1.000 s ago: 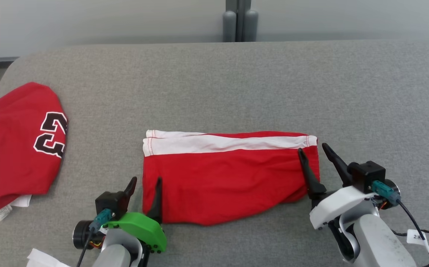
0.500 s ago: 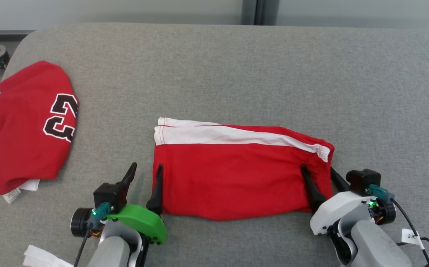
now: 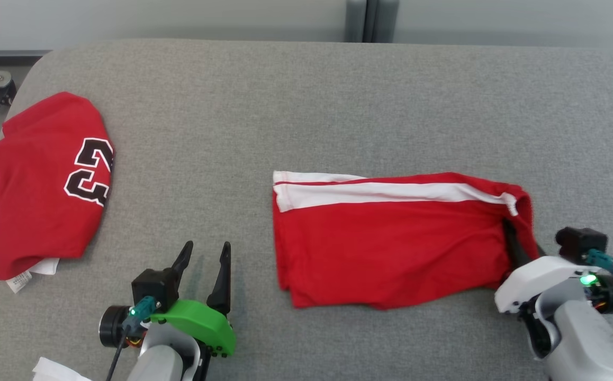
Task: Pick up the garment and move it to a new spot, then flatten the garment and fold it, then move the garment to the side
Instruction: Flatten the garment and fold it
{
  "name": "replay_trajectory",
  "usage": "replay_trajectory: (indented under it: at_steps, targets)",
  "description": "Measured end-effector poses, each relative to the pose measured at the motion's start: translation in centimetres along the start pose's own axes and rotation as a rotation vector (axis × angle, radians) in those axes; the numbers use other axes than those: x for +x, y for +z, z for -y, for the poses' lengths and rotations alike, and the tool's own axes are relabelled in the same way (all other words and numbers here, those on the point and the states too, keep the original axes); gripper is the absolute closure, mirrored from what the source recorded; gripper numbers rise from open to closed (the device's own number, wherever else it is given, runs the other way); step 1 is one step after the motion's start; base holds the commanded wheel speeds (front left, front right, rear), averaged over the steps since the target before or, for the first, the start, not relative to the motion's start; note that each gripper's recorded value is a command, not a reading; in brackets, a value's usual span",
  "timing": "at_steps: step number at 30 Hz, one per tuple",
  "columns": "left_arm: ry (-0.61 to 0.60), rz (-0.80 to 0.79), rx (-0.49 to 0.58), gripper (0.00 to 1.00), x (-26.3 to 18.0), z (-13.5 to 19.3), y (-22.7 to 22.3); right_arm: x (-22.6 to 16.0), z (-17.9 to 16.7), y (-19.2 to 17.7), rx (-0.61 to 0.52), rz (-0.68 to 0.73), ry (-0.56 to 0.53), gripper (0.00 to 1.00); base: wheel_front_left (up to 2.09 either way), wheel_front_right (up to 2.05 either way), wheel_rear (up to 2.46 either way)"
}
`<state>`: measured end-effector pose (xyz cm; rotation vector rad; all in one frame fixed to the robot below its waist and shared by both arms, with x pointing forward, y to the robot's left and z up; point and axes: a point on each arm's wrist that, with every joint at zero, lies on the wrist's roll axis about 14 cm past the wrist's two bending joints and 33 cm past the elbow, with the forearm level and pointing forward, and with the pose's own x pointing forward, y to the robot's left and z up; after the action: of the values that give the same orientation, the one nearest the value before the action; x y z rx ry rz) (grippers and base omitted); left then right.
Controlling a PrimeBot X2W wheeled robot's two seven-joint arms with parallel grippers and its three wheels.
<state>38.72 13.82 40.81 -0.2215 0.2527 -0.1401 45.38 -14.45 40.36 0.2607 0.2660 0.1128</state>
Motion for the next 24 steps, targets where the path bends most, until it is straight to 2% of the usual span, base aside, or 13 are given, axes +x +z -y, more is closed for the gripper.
replay_trajectory:
  at_steps: [5,9,16,21,24]
  targets:
    - [-0.013,0.007,-0.003,0.00,-0.2,0.5,0.2,-0.3,4.3,4.3,-0.072,0.101,-0.092,1.00,0.00,0.00,0.00]
    - [-0.024,0.012,-0.006,0.00,-0.4,1.0,0.3,-0.4,3.3,4.9,-0.071,0.125,-0.080,1.00,0.00,0.00,0.00]
    - [-0.041,0.010,-0.011,0.00,-1.0,1.7,0.1,0.3,-5.2,3.6,0.036,0.072,0.117,1.00,0.00,0.00,0.00]
    - [-0.022,0.014,-0.018,0.00,-1.8,1.3,0.1,0.0,-11.4,3.1,0.154,0.015,0.282,1.00,0.00,0.00,0.00]
    - [-0.009,0.016,-0.018,0.00,-2.2,0.9,0.1,-0.5,-14.8,2.5,0.178,-0.019,0.380,1.00,0.00,0.00,0.00]
